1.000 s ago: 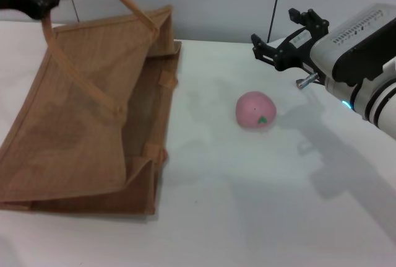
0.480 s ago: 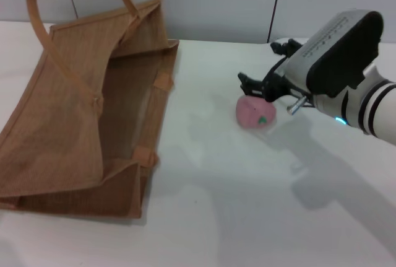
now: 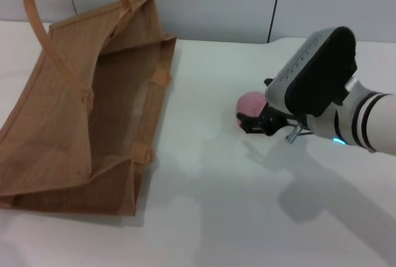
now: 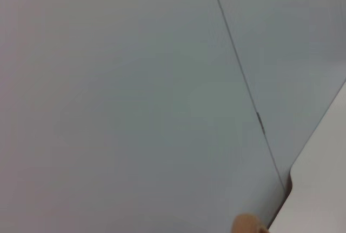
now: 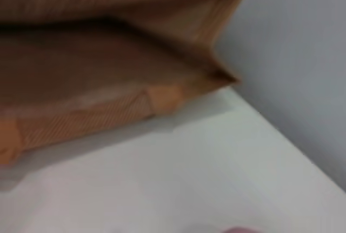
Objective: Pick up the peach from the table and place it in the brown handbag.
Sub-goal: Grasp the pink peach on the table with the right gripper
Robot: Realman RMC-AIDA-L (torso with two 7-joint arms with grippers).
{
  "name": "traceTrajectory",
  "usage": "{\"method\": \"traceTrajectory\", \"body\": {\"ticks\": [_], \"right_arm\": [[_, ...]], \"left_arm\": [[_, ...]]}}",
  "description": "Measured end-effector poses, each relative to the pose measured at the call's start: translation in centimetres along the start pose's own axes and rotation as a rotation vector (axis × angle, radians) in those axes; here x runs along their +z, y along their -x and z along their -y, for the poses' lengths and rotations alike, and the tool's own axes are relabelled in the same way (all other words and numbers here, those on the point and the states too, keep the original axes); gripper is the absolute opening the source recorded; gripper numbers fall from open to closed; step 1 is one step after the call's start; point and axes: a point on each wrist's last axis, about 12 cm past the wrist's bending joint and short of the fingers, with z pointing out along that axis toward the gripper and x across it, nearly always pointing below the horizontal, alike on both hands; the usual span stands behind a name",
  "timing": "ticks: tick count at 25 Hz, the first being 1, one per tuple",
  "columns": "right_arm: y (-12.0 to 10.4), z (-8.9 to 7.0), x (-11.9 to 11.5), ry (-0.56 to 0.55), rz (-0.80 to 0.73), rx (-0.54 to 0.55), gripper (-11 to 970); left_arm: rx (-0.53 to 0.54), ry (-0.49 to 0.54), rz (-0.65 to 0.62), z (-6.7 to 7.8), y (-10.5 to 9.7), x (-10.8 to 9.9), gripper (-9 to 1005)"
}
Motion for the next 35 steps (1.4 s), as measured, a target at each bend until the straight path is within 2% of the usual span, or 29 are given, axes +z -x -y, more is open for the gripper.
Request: {"method": "traceTrajectory", "body": {"ticks": [5,23,35], "right_arm": [[-0.1,-0.2,0.2,0.008,-0.014,0.003,897],[-1.1,0.9,3.3,0.008,-0.008,0.051,901],[-2.2,1.4,4.1,0.027,-0.017,0.109,895]], "left_arm": [[0.007,-0.002,0.005,0.0,0.4,0.1,126],[0.028,-0.040,0.014,0.2,1.5,0.6,126],[0.048,-0.059,0.020,0.4,2.2,0.8,126]]}}
